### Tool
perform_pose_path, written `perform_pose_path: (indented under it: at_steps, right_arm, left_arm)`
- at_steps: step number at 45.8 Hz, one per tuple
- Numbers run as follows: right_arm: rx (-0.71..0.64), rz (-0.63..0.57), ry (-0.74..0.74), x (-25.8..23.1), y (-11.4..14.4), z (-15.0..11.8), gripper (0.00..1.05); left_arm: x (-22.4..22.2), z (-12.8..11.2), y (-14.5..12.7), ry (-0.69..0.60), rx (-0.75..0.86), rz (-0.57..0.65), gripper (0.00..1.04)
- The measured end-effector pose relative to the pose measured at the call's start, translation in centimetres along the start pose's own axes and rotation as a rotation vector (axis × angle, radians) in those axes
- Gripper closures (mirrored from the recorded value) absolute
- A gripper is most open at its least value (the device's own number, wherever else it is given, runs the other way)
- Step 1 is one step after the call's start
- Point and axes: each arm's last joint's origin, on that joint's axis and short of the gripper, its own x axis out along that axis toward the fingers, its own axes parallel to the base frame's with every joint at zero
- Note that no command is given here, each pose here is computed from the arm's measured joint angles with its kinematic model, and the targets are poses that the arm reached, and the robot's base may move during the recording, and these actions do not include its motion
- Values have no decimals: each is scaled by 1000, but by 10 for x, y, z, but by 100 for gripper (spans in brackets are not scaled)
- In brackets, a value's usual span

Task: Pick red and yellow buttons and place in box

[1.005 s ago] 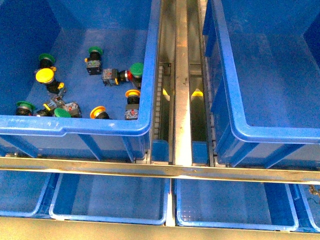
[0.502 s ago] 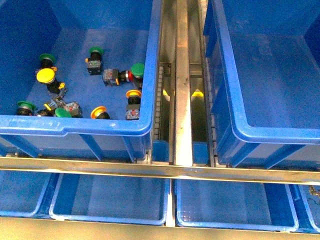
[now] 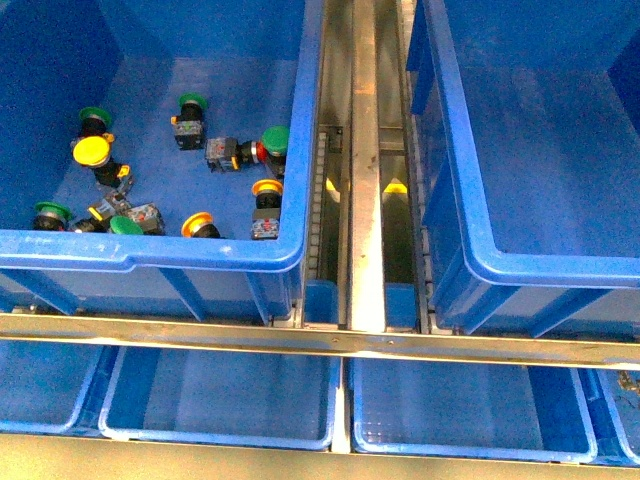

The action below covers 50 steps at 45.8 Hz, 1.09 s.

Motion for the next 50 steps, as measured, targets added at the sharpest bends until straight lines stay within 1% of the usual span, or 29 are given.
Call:
perform_pose_path:
  at_steps: [7,9,10,11,12,13,15,18,21,26,29,33,35,39,43,50]
  right_arm:
    - [0,0,0,0,0,0,6]
    - [0,0,0,0,0,0,6]
    - [0,-2,0,0,0,0,6]
    - [0,-2,0,0,0,0,6]
    - [0,-1,0,0,0,0,6]
    - [0,0,0,0,0,0,6]
    - [0,0,0,0,0,0,6]
    - [0,0,0,0,0,0,6]
    - [0,0,0,0,0,0,6]
    - [0,0,0,0,0,0,6]
    - [0,0,0,0,0,0,6]
    - [0,0,0,0,0,0,6]
    - [0,0,0,0,0,0,6]
    - [0,0,0,0,0,0,6]
    - [0,0,0,0,0,0,6]
    - [0,0,0,0,0,0,6]
  left_arm:
    - [0,0,0,12,-13,10,8]
    - [1,-1,0,158,-78,92,8]
    - [3,2,-1,289,-147,167,8]
    - [10,7,-2,392,-181,242,8]
    - [16,12,-3,428,-218,279,8]
    - [29,21,-6,446,-273,306,8]
    - [60,41,-12,429,-354,316,8]
    - [102,58,-19,418,-409,284,8]
    - [134,61,-26,437,-412,255,8]
    - [169,60,-35,444,-391,211,8]
    - [187,57,-38,462,-383,197,8]
    - [217,40,-40,506,-363,205,8]
    - [232,27,-40,531,-352,198,8]
    - [258,-3,-36,620,-342,212,8]
    - [271,-25,-33,659,-318,213,8]
    - [289,-42,-25,695,-321,207,8]
